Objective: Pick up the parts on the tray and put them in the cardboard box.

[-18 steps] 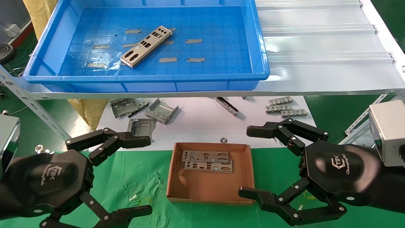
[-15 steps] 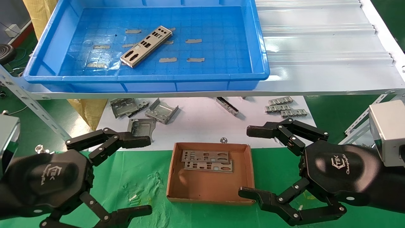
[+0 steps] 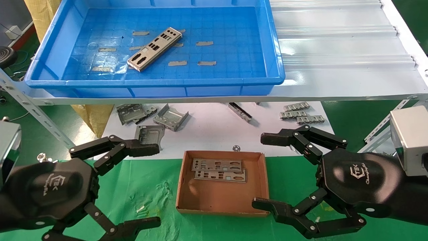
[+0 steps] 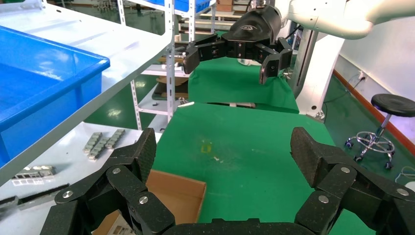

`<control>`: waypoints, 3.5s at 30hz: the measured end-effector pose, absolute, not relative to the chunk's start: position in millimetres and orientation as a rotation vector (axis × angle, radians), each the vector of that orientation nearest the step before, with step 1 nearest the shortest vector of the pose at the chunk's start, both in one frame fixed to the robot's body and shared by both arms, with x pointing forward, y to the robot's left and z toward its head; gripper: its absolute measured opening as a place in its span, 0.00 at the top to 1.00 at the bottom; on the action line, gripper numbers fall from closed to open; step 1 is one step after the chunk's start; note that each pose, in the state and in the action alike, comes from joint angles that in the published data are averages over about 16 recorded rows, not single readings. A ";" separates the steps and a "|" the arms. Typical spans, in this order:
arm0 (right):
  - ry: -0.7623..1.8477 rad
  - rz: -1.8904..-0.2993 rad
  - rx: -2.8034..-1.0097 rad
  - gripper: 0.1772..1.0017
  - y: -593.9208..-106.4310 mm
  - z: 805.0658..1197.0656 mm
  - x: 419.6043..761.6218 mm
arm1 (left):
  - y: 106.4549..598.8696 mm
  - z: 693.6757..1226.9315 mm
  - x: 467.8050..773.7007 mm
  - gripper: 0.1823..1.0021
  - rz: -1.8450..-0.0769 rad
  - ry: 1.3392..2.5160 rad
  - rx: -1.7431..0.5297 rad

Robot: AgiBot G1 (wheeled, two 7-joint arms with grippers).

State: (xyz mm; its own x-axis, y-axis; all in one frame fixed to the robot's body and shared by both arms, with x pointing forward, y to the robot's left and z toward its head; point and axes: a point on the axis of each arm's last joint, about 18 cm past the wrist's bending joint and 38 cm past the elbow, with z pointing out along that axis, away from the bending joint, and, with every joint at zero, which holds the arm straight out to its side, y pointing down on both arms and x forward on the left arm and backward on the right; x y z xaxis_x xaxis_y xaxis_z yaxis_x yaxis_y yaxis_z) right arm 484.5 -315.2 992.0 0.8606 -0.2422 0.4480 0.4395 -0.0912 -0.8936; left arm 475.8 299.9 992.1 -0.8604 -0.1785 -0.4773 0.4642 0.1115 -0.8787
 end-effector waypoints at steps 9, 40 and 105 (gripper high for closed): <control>-0.160 -0.573 -1.563 0.00 -315.2 992.0 484.5 | 299.9 992.1 475.8 0.00 -1.799 1.924 0.277; -0.160 -0.573 -1.563 0.26 -315.2 992.0 484.5 | 299.9 992.1 475.8 0.00 -1.799 1.924 0.277; -0.160 -0.573 -1.563 0.98 -315.3 992.0 484.5 | 268.6 1176.3 691.8 0.00 -1.325 1.711 -0.383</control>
State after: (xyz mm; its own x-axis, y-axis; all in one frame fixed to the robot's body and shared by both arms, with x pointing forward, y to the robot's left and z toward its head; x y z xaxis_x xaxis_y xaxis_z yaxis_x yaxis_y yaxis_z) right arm 484.5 -315.3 992.0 0.8606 -0.2422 0.4480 0.4395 -0.0912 -0.8936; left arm 691.8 268.6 1176.3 -0.5382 -0.7036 -0.4639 0.2733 0.3750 -0.8858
